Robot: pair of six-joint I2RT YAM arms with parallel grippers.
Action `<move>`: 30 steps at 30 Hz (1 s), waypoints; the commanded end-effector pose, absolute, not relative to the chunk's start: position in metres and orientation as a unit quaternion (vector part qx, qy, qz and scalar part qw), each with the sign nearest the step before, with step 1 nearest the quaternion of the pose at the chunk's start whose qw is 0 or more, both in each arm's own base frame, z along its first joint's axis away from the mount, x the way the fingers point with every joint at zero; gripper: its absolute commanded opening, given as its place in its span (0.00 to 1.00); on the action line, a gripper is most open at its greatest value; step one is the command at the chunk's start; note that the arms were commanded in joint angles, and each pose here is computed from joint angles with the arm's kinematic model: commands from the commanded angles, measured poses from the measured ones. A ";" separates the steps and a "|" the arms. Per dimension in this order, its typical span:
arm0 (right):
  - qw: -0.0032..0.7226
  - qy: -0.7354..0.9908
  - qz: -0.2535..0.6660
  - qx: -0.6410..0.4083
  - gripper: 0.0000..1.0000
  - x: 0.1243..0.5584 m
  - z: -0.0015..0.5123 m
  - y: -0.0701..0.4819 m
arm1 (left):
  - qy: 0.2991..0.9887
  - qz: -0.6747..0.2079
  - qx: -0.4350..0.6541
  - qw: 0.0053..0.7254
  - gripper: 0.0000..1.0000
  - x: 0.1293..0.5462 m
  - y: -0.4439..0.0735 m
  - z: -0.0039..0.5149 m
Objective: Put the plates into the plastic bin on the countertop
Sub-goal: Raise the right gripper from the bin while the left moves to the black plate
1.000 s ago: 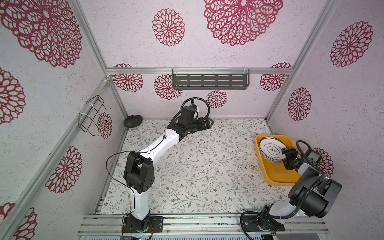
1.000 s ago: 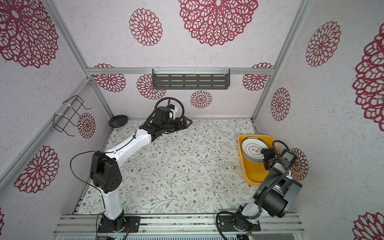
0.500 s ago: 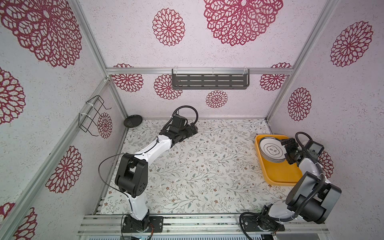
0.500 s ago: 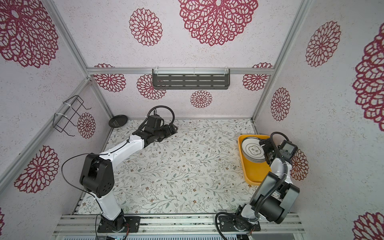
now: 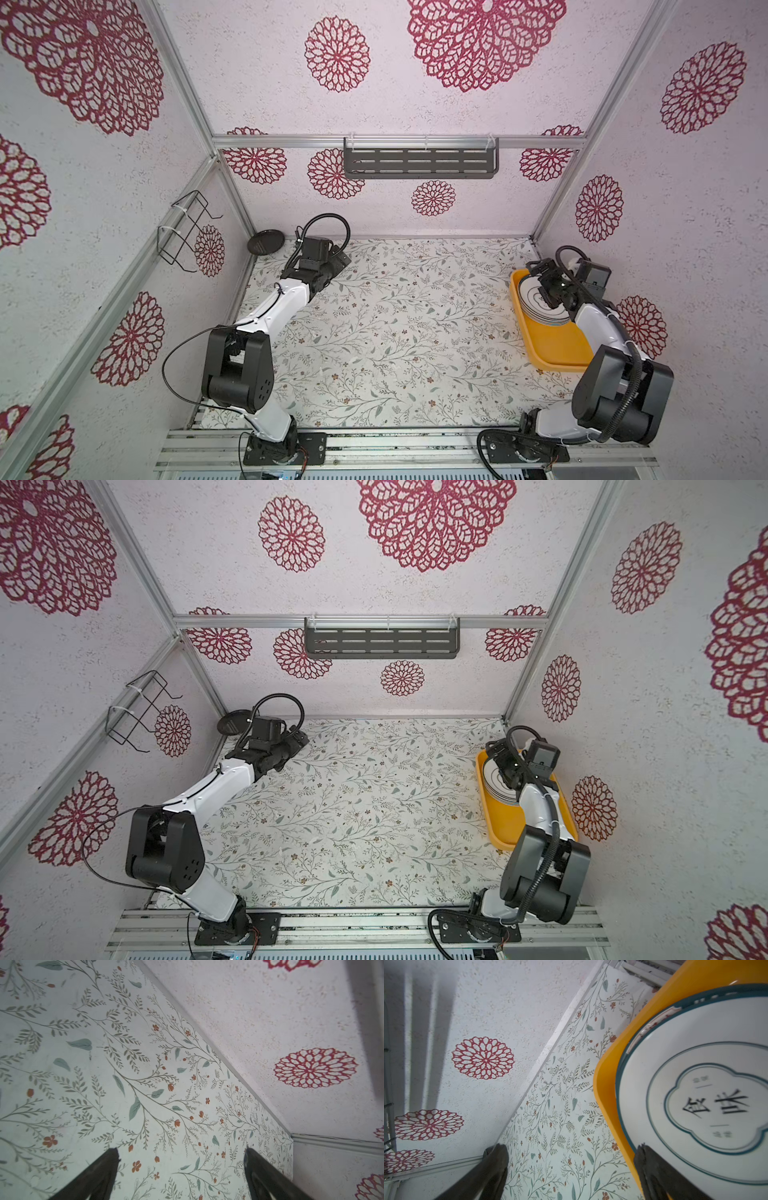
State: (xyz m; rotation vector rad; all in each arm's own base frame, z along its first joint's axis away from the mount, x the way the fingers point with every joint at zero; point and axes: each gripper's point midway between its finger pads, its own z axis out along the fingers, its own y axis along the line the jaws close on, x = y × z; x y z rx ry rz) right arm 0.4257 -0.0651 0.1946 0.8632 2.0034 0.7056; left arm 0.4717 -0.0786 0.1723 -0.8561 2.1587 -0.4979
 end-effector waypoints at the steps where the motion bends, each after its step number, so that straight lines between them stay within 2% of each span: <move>1: 0.453 0.781 0.304 0.304 0.99 0.445 0.230 -0.039 | 0.826 -0.185 -0.371 0.382 0.97 0.469 -0.049 0.176; 7: 0.432 0.798 0.325 0.267 0.99 0.464 0.229 0.009 | 0.805 -0.181 -0.414 0.384 0.97 0.472 -0.014 0.165; 18: 0.436 0.797 0.333 0.252 0.99 0.488 0.228 0.064 | 0.772 -0.202 -0.482 0.362 0.97 0.494 0.045 0.135; 22: 0.436 0.795 0.344 0.245 0.99 0.497 0.231 0.086 | 0.764 -0.203 -0.497 0.359 0.97 0.505 0.066 0.124; 26: 0.426 0.793 0.372 0.227 0.99 0.506 0.229 0.123 | 0.735 -0.256 -0.514 0.361 1.00 0.528 0.074 0.111; 30: 0.418 0.789 0.398 0.208 0.99 0.518 0.228 0.160 | 0.724 -0.243 -0.543 0.349 1.00 0.541 0.088 0.081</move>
